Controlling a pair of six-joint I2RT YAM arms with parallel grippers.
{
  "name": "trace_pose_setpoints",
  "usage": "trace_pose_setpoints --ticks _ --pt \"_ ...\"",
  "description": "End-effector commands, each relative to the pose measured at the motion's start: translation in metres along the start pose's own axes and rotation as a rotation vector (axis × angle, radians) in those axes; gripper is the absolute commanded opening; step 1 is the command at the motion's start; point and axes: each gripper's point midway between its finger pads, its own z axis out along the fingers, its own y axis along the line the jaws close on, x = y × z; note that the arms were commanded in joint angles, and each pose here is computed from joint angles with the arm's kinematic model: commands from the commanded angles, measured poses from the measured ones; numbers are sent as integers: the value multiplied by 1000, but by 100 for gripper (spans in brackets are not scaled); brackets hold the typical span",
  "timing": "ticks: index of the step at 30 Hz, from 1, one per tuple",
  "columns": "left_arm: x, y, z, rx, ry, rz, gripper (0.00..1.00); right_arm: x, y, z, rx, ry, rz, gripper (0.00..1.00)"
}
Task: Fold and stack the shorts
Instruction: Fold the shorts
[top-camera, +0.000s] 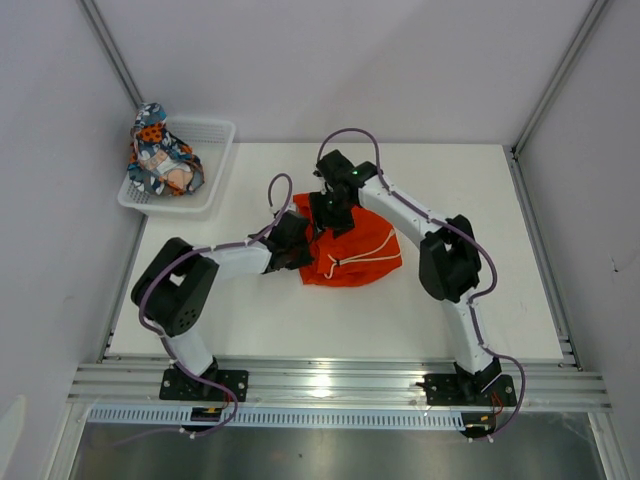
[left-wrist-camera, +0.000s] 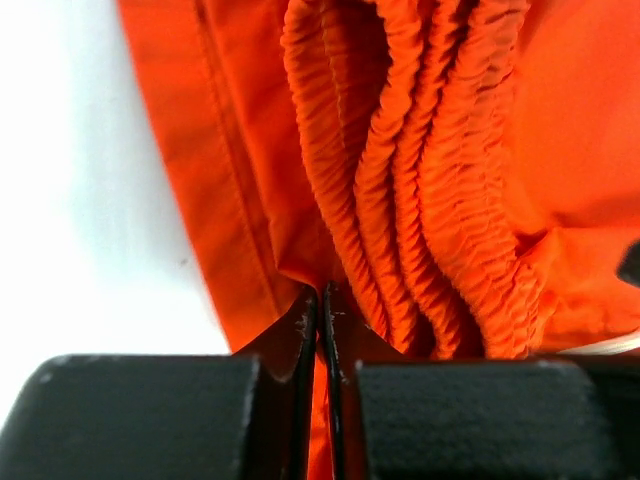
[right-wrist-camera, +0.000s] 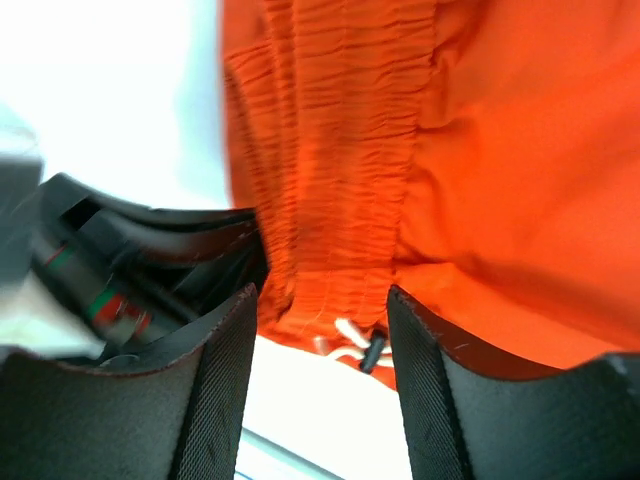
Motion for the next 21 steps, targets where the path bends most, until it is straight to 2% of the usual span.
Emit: trace_pose_setpoints --ticks 1,2,4,6,7,9,10,12,13,19,20,21 --pt "-15 -7 -21 4 -41 27 8 -35 28 -58 -215 -175 24 56" --pt "-18 -8 -29 13 -53 23 8 -44 30 -71 -233 -233 38 55" --pt "-19 -6 -37 12 -62 22 10 -38 13 -66 -238 -236 101 52" --pt "-26 -4 -52 12 -85 28 15 -52 13 -88 -345 -322 121 47" --pt "-30 -2 -57 9 -95 23 18 -40 4 -76 -360 -295 156 41" --pt "-39 1 -70 7 -108 22 24 -48 5 -86 -436 -351 183 33" --pt "-45 7 -73 0 -115 8 30 -47 0 -82 -445 -347 197 25" --pt "-54 7 -83 19 -126 3 42 -40 2 -73 -485 -321 196 17" --pt "-63 11 -85 18 -138 -13 45 -38 3 -70 -500 -310 200 13" --pt "-107 -17 -90 97 -158 -4 49 -29 23 -44 -704 -316 214 0" --pt "-110 -19 -88 100 -153 -3 49 -22 22 -36 -709 -298 228 0" --pt "-129 -32 -94 130 -187 -4 49 -19 25 -32 -721 -290 235 0"
